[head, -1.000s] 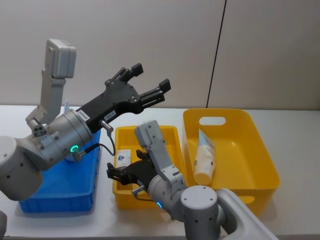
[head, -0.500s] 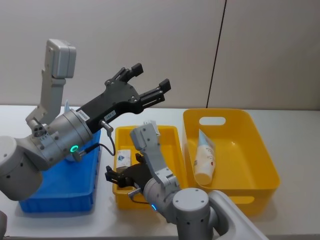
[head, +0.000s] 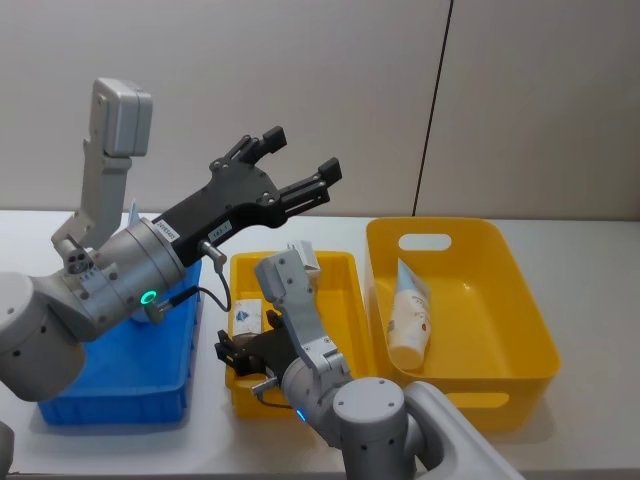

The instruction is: Bimanual collaborative sorting of washing and personal care products

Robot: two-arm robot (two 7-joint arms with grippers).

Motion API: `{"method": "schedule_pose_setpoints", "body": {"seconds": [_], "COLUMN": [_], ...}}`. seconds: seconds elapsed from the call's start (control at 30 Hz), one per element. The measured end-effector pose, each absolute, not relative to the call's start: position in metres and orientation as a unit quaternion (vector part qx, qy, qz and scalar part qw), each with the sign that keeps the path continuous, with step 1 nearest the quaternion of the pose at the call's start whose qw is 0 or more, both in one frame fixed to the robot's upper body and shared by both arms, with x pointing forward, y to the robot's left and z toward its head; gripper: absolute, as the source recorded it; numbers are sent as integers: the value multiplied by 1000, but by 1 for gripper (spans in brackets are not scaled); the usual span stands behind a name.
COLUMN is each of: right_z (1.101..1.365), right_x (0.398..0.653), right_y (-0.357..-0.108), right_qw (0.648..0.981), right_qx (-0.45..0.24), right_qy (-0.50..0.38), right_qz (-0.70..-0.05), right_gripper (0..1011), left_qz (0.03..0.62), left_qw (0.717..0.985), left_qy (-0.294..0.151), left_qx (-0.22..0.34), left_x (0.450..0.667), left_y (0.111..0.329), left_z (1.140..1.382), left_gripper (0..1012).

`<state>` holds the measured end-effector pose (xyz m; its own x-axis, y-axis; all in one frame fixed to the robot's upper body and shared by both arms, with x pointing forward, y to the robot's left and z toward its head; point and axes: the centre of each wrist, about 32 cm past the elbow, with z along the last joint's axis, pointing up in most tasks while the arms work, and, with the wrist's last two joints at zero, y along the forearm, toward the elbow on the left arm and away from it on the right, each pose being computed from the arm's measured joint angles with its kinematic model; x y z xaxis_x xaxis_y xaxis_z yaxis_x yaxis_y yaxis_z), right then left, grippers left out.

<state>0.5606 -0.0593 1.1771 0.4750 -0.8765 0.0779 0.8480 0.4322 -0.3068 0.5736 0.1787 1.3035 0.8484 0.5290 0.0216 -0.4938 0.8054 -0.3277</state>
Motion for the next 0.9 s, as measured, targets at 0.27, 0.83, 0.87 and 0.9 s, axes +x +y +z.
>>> {"method": "schedule_pose_setpoints", "body": {"seconds": [0.27,0.83,0.87,0.9], "right_z": [1175,1177,1177,1178], "right_x": [562,560,559,559], "right_y": [-59,-61,-62,-62], "right_qw": [838,832,832,832], "right_qx": [-156,-147,-146,-145], "right_qy": [46,32,31,29], "right_qz": [-521,-533,-534,-535], "right_gripper": [588,260,257,250], "left_qz": [270,270,270,270], "left_qw": [948,948,948,948], "left_qy": [-56,-56,-56,-56], "left_qx": [-157,-157,-157,-157], "left_x": [574,574,574,574], "left_y": [179,179,179,179], "left_z": [1303,1303,1303,1303], "left_gripper": [1001,1001,1001,1001]}}
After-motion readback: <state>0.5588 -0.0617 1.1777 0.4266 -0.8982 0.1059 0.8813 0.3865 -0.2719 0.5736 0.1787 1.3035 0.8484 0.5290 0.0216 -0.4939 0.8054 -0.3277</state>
